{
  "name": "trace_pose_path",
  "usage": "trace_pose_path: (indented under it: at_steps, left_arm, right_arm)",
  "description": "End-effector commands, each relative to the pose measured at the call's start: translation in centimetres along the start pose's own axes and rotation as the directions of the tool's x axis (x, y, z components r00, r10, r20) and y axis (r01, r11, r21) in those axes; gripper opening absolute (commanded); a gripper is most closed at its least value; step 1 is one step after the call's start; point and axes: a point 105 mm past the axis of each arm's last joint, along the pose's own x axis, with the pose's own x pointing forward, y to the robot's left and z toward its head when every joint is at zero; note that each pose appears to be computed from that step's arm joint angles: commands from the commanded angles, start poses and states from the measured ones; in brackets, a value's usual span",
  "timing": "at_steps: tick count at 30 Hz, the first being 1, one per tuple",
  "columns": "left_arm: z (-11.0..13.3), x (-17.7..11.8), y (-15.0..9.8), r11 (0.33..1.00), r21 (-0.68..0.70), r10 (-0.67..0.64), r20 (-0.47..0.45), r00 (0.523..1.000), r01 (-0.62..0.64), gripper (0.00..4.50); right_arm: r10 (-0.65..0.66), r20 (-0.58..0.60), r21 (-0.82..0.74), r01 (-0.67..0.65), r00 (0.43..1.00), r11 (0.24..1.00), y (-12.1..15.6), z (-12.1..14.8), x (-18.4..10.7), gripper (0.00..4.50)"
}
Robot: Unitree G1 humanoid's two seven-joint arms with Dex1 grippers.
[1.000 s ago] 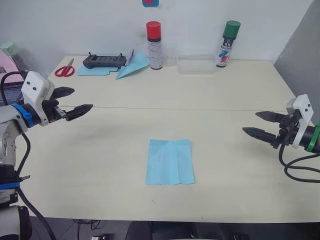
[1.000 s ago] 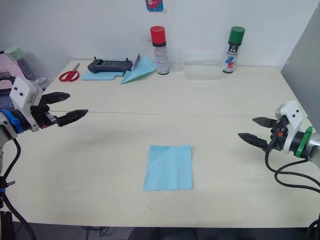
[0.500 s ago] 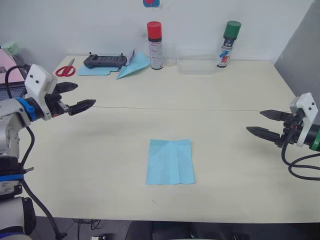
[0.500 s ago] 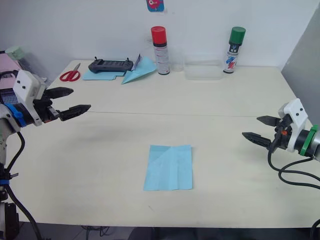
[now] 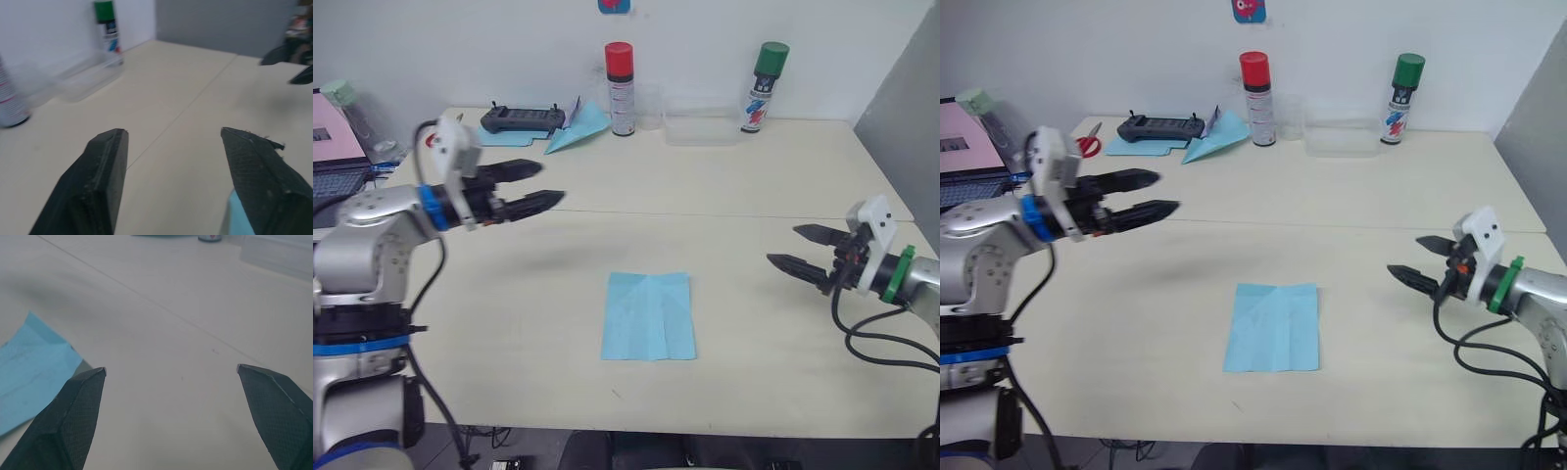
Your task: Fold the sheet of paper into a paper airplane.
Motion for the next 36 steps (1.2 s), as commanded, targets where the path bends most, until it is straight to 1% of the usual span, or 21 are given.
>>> trace_pose_path:
  at_steps: [1,2,4,5,8,9,10,11,12,14,15,18,21,25,27,29,31,35,36]
  left_arm:
    - [0.4,2.4,-3.6,0.990,0.042,-0.135,-0.001,0.991,0.134,2.32]
    - [-0.3,3.0,-4.6,0.984,0.048,-0.170,-0.021,0.985,0.171,1.98]
    - [-1.7,3.7,-5.5,0.980,0.041,-0.193,-0.044,0.980,0.194,1.36]
    - [-2.8,3.9,-6.1,0.977,0.040,-0.204,-0.067,0.977,0.207,1.07]
    - [-4.5,3.9,-6.9,0.975,0.039,-0.216,-0.102,0.971,0.221,0.07]
    - [-5.3,3.9,-6.9,0.975,0.045,-0.209,-0.124,0.970,0.216,0.03]
    - [-7.2,3.8,-7.0,0.979,0.031,-0.193,-0.157,0.969,0.200,0.03]
    - [-8.5,3.7,-7.2,0.981,0.022,-0.184,-0.181,0.966,0.191,0.03]
    - [-10.2,3.5,-7.6,0.981,0.003,-0.187,-0.212,0.959,0.192,0.03]
    - [-12.3,3.4,-8.4,0.982,-0.031,-0.189,-0.239,0.952,0.187,0.03]
    - [-12.9,3.5,-8.6,0.982,-0.044,-0.187,-0.244,0.952,0.182,0.03]
    - [-14.6,3.9,-9.0,0.985,-0.058,-0.174,-0.305,0.936,0.164,0.03]
    - [-15.4,4.2,-9.3,0.985,-0.077,-0.174,-0.338,0.925,0.157,0.03]
    - [-18.4,3.4,-10.0,0.980,-0.052,-0.196,-0.471,0.860,0.195,0.03]
    - [-18.6,3.4,-9.7,0.983,-0.041,-0.174,-0.483,0.858,0.177,0.03]
    - [-18.6,3.2,-9.7,0.981,-0.047,-0.185,-0.486,0.854,0.186,0.03]
    - [-18.5,3.2,-9.6,0.982,-0.052,-0.182,-0.478,0.859,0.179,0.03]
    - [-18.2,3.5,-9.4,0.984,-0.045,-0.171,-0.457,0.873,0.170,0.03]
    - [-18.2,3.6,-9.5,0.985,-0.048,-0.171,-0.453,0.875,0.168,0.01]
  right_arm:
    - [0.016,0.022,-0.056,-0.015,1.000,0.998,0.7,0.7,1.2,3.90]
    - [0.032,0.027,-0.056,-0.030,0.999,0.998,1.1,0.8,1.7,3.90]
    - [0.052,0.025,-0.061,-0.050,0.998,0.997,1.7,0.7,2.3,3.90]
    - [0.058,0.011,-0.078,-0.057,0.998,0.995,2.0,0.3,2.5,3.90]
    - [0.058,-0.011,-0.103,-0.059,0.998,0.993,2.2,-0.3,2.8,3.90]
    - [0.049,-0.014,-0.103,-0.050,0.999,0.993,2.1,-0.5,2.9,3.90]
    - [0.047,-0.024,-0.098,-0.049,0.999,0.994,2.4,-1.2,3.0,3.90]
    - [0.047,-0.030,-0.095,-0.049,0.998,0.994,2.7,-1.7,3.2,3.90]
    - [0.063,-0.022,-0.075,-0.065,0.998,0.995,3.4,-1.8,3.4,3.90]
    - [0.080,-0.016,-0.061,-0.081,0.997,0.995,4.2,-2.1,3.9,3.90]
    - [0.082,-0.019,-0.062,-0.083,0.996,0.995,4.3,-2.2,4.0,3.90]
    - [0.077,-0.060,-0.085,-0.082,0.995,0.993,4.5,-3.3,4.4,3.90]
    - [0.087,-0.079,-0.104,-0.095,0.993,0.990,4.6,-3.8,4.6,3.90]
    - [0.074,-0.085,-0.096,-0.082,0.994,0.992,4.7,-4.5,5.4,3.90]
    - [0.066,-0.097,-0.111,-0.077,0.993,0.991,4.5,-4.7,5.4,3.90]
    - [0.052,-0.109,-0.136,-0.067,0.993,0.988,4.2,-4.8,5.8,3.90]
    - [0.045,-0.109,-0.139,-0.060,0.993,0.988,4.1,-4.8,6.1,3.90]
    - [0.073,-0.114,-0.147,-0.090,0.991,0.985,4.5,-5.2,6.5,3.90]
    - [0.089,-0.116,-0.138,-0.104,0.989,0.985,4.7,-5.3,6.6,3.71]
